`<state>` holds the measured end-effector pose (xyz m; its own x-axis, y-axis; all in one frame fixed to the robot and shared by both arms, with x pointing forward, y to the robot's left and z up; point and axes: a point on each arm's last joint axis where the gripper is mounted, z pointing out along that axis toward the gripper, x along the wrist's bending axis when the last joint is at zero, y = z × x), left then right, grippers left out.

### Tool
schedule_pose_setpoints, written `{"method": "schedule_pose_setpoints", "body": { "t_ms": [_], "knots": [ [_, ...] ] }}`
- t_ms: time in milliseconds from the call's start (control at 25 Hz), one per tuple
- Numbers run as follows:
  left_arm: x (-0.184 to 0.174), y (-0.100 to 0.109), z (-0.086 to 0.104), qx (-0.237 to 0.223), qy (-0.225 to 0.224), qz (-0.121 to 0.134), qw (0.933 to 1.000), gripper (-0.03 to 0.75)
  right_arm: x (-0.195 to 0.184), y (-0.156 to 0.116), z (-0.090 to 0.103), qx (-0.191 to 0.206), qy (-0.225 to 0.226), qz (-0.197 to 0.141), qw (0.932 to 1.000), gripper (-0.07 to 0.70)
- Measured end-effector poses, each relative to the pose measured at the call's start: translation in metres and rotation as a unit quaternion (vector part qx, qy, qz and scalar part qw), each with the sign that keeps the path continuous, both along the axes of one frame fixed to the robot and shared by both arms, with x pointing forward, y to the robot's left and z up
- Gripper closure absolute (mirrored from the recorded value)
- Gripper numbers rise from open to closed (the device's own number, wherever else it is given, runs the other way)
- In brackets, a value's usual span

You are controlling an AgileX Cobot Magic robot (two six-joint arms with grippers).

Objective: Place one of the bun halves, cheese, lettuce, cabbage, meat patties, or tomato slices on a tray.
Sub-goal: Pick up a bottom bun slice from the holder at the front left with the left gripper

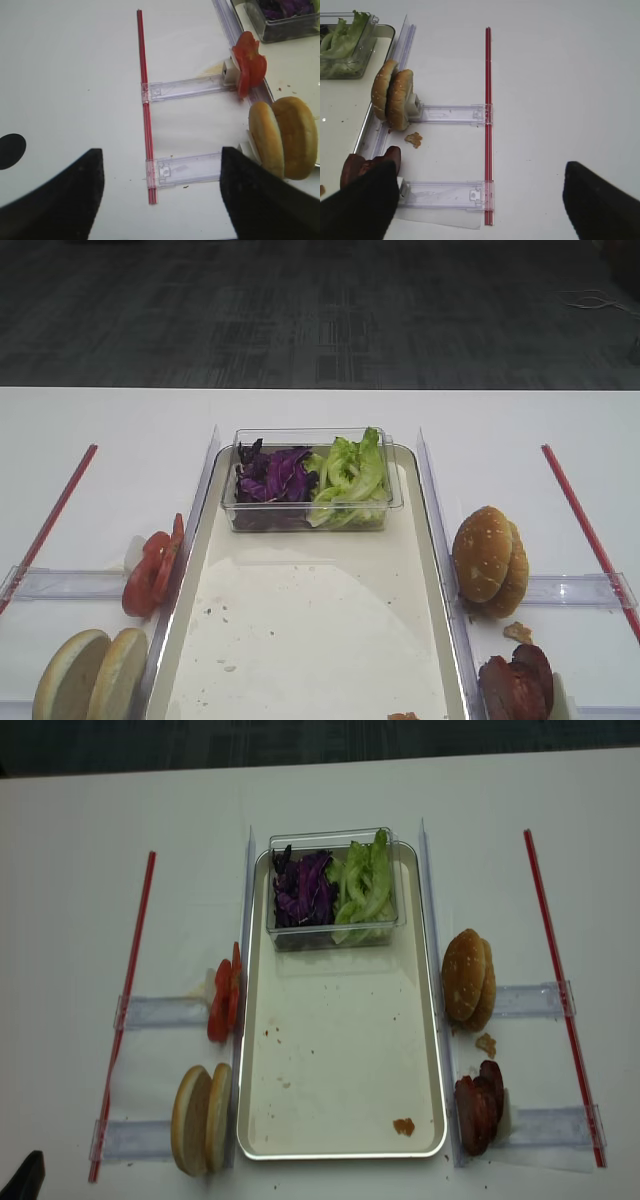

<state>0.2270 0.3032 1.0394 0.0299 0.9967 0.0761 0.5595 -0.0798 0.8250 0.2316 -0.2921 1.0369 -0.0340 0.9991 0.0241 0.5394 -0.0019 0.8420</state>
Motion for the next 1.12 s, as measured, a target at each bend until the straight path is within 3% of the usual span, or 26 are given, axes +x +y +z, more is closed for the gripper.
{"method": "schedule_pose_setpoints", "body": {
  "t_ms": [240,520,800,1120],
  "knots": [
    [0.000,0.000,0.000,-0.002,0.001,0.001,1.0000,0.252,0.000,0.000,0.000,0.000,0.000,0.000,1.0000,-0.062],
    [0.010,0.000,0.000,-0.006,0.034,0.005,0.9994,0.252,0.000,0.000,0.000,0.000,0.000,0.000,1.0000,-0.062],
    [0.015,0.003,0.001,-0.008,0.052,0.023,0.9983,0.252,0.000,0.000,0.000,0.000,0.000,0.000,1.0000,-0.062],
    [0.030,0.004,0.000,-0.006,0.104,0.033,0.9940,0.252,0.000,0.000,0.000,0.000,0.000,0.000,1.0000,-0.062]
  ]
}}
